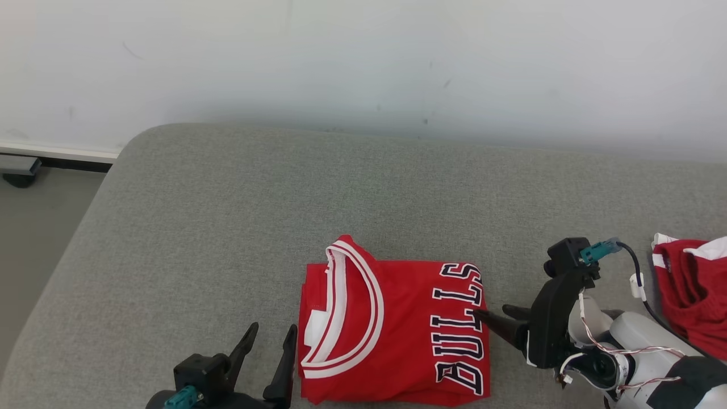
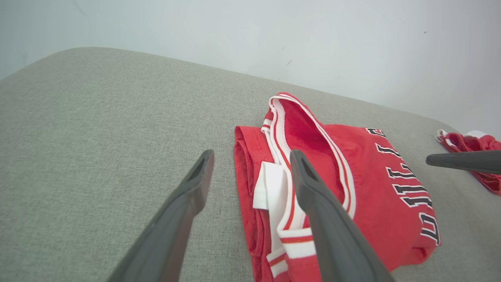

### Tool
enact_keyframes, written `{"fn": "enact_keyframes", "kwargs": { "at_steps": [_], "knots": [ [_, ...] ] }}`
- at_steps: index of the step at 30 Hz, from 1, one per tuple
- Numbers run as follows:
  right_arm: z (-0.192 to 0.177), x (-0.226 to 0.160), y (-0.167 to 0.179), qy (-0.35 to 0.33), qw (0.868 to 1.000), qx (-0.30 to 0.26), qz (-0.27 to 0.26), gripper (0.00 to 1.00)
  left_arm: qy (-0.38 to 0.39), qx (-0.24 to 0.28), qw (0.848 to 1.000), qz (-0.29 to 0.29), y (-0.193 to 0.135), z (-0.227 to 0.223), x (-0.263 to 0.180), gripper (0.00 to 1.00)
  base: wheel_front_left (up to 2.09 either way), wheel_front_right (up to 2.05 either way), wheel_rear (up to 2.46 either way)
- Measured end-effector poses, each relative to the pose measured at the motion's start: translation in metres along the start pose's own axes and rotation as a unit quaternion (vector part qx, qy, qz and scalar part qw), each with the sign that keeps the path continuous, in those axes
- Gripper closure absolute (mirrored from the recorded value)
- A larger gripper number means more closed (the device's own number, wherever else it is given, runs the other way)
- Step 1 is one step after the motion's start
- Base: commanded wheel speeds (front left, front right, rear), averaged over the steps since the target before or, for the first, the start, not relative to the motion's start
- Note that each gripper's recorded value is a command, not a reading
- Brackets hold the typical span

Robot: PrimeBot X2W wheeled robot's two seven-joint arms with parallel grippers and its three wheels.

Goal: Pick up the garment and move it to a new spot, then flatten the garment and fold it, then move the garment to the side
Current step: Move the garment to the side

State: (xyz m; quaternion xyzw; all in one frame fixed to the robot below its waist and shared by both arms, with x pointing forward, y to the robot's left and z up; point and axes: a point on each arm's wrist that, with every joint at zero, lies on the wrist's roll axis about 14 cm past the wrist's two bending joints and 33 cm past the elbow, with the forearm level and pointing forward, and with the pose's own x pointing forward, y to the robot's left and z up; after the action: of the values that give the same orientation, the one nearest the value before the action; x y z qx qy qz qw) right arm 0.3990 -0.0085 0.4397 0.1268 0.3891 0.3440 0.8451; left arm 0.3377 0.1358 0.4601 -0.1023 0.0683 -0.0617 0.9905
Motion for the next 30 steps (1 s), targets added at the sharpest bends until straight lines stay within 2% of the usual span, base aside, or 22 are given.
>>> {"fn": "enact_keyframes", "kwargs": {
  "at_steps": [6, 16, 22, 30],
  "knots": [
    [-0.025, 0.005, -0.001, 0.057, 0.998, 0.012, -0.01, 0.0, -0.007, 0.006, 1.0, 0.007, 0.003, 0.004, -0.003, 0.0, 0.0, 0.0, 0.0],
    [-0.039, 0.013, -0.003, 0.107, 0.993, 0.023, -0.033, 0.0, -0.024, 0.04, 0.999, 0.024, 0.016, 0.014, -0.008, 0.0, 0.0, 0.0, 0.0],
    [-0.045, 0.017, 0.004, 0.122, 0.991, 0.037, -0.028, 0.0, -0.029, 0.077, 0.995, 0.055, 0.045, 0.02, -0.016, 0.0, 0.0, 0.0, 0.0],
    [-0.048, 0.018, 0.007, 0.131, 0.99, 0.045, -0.028, 0.0, -0.028, 0.08, 0.99, 0.116, 0.087, 0.022, -0.034, 0.0, 0.0, 0.0, 0.0]
  ]
}}
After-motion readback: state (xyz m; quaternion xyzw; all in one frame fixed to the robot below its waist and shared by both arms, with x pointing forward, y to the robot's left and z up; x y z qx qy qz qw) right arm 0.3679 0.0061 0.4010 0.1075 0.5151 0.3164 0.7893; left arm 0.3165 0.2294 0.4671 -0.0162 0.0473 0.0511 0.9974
